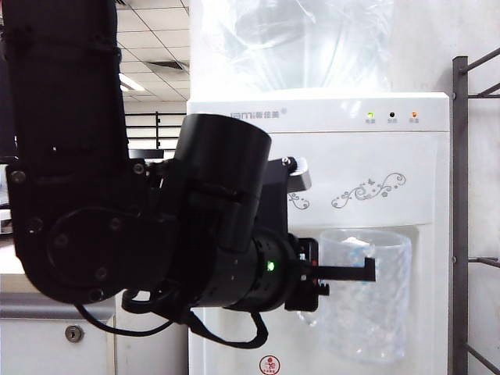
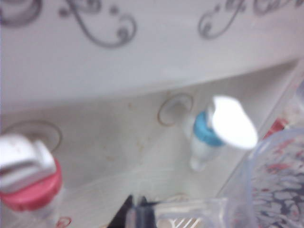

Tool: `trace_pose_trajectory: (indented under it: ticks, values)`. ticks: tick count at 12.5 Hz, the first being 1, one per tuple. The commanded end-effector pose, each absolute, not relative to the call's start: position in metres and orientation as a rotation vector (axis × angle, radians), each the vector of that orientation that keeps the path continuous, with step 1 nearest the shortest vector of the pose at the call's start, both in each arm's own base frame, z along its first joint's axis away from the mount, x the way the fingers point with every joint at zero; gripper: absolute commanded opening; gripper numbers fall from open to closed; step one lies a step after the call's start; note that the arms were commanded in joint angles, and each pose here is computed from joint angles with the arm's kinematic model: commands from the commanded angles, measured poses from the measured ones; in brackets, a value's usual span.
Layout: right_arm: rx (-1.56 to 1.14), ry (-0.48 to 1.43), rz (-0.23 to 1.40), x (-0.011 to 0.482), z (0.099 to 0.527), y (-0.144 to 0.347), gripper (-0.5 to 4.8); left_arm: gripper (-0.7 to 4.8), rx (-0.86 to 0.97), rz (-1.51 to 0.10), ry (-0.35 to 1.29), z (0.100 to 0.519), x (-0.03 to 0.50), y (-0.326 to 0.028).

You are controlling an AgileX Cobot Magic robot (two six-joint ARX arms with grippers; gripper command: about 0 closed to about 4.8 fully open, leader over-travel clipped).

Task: Pick up the plastic mug from the left desk, go to the cold water outlet of the water dispenser, press the vertical switch to get some water, then put the mug back on the desk.

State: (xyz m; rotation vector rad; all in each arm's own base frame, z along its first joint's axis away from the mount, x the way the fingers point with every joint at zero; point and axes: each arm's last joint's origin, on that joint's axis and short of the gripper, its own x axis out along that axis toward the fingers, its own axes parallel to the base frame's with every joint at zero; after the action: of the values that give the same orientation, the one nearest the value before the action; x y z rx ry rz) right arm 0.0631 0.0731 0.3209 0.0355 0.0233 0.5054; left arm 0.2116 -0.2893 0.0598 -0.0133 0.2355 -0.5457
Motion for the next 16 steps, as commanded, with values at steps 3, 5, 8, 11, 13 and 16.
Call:
trace_pose_trajectory:
  ticks: [3,5,8,11,13,16]
  values:
    - [0.039,0.020,0.506,0.063,0.322,0.073,-0.01,-0.05,0.063,-0.530,0.256,0.053,0.211,-0.289]
    - [0.039,0.021,0.506,0.063,0.322,0.073,-0.01,-0.05,0.069,-0.516,0.261,0.043,0.210,-0.287]
    - [0.028,0.033,0.506,0.063,0.321,0.073,-0.01,-0.05,0.037,-0.497,0.216,0.025,0.211,-0.287]
    - [0.028,0.033,0.506,0.063,0.321,0.073,-0.01,-0.05,0.035,-0.445,0.203,0.013,0.215,-0.290]
    - [0.028,0.033,0.506,0.063,0.321,0.073,-0.01,-0.05,0.032,-0.439,0.199,0.009,0.219,-0.296]
    - [0.028,0.033,0.506,0.063,0.321,0.073,-0.01,-0.05,0.046,-0.442,0.220,0.007,0.224,-0.303]
